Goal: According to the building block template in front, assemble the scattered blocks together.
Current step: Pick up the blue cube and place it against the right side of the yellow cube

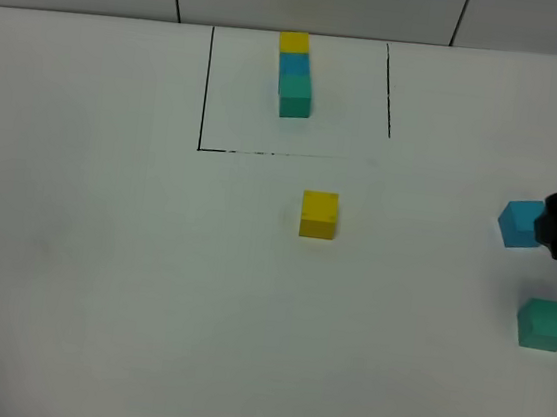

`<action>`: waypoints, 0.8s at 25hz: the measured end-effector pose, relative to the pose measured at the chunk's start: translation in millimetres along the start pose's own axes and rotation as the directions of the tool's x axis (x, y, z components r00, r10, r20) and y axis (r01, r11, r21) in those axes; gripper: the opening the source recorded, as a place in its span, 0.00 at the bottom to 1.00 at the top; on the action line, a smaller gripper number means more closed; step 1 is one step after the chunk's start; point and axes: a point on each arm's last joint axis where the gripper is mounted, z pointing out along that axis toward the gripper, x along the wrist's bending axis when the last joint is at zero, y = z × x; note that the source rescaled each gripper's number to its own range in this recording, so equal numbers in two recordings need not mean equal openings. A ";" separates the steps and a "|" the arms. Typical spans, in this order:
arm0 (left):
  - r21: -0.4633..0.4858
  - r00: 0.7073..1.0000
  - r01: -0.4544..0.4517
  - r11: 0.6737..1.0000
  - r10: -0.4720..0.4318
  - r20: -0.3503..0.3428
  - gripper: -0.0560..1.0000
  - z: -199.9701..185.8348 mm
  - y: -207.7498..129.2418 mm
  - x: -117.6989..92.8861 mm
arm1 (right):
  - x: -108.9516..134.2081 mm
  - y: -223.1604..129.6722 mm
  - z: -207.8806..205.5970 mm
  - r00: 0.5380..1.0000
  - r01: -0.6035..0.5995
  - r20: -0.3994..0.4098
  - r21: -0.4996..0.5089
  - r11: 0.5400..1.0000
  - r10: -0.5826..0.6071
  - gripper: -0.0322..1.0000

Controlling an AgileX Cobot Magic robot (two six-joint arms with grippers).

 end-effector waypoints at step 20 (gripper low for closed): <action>0.000 1.000 0.000 1.000 0.000 0.000 0.68 0.0 0.0 0.0 | -11.7 46.4 140.5 0.998 0.052 -0.036 0.224 0.973 -0.045 0.88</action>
